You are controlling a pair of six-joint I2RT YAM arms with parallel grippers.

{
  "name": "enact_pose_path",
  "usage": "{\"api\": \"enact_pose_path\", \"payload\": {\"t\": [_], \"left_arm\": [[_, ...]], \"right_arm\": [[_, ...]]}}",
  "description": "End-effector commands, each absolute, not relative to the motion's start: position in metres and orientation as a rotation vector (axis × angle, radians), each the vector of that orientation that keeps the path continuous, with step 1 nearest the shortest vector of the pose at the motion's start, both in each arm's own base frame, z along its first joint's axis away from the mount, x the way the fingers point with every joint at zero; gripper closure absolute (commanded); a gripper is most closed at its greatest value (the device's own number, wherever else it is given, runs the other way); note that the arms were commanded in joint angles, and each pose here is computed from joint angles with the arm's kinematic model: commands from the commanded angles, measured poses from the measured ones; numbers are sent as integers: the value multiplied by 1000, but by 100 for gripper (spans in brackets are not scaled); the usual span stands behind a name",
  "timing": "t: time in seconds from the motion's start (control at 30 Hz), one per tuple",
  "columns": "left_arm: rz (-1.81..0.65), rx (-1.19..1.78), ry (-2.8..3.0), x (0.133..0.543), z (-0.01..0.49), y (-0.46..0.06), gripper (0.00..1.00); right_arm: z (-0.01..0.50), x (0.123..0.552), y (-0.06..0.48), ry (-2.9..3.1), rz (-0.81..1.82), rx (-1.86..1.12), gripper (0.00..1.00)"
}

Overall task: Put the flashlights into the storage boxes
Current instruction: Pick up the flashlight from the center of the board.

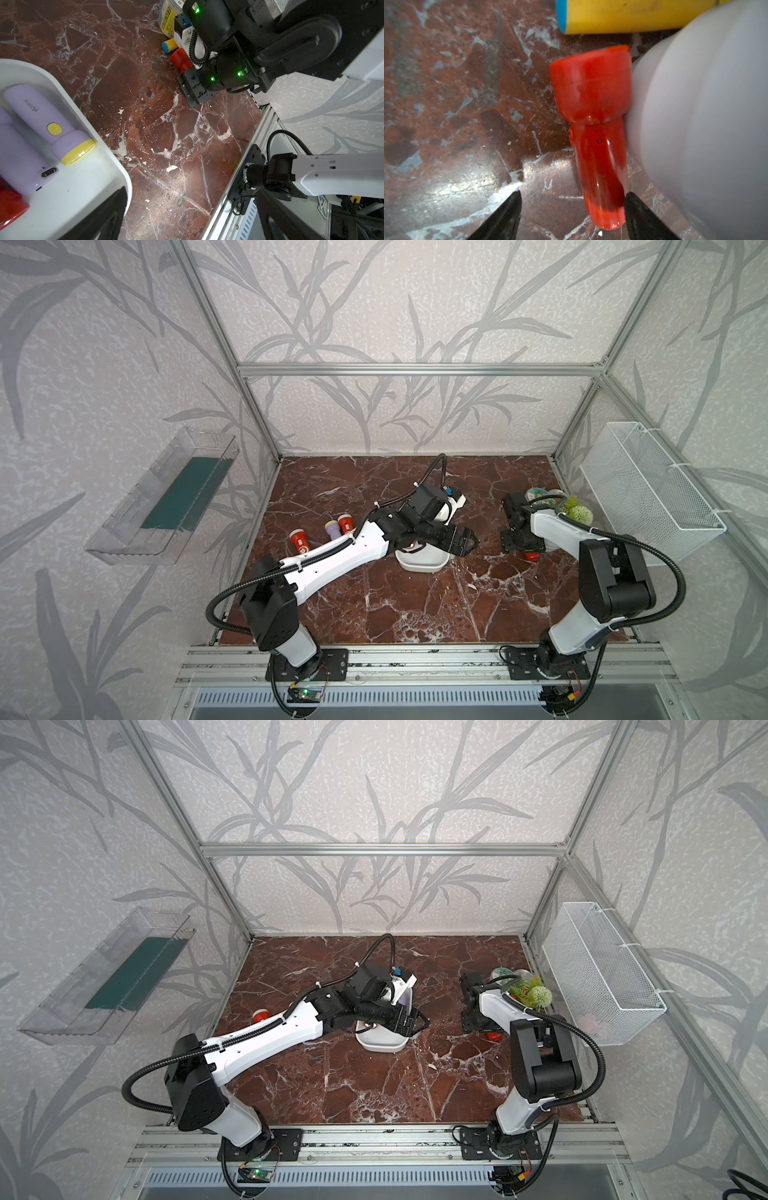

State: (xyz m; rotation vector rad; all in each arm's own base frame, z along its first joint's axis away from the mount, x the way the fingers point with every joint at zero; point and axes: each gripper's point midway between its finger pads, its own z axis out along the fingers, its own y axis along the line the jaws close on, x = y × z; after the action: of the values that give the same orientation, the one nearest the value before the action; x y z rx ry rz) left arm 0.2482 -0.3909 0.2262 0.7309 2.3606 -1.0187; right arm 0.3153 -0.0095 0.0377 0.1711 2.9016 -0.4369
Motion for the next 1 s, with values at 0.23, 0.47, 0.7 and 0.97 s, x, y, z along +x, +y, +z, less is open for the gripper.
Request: {"api": "enact_pose_path", "payload": {"t": [0.23, 0.47, 0.7, 0.97], "left_arm": [[-1004, 755, 2339, 247, 232, -390, 1], [-1003, 752, 2339, 247, 231, -390, 1], [-995, 754, 2337, 246, 230, -387, 1], [-986, 745, 2327, 248, 232, -381, 1]], "right_arm": [[34, 316, 1, 2931, -352, 169, 27], [39, 319, 15, 2921, -306, 136, 27], [39, 317, 8, 2941, -494, 80, 27], [48, 324, 4, 2911, -574, 75, 27]]}}
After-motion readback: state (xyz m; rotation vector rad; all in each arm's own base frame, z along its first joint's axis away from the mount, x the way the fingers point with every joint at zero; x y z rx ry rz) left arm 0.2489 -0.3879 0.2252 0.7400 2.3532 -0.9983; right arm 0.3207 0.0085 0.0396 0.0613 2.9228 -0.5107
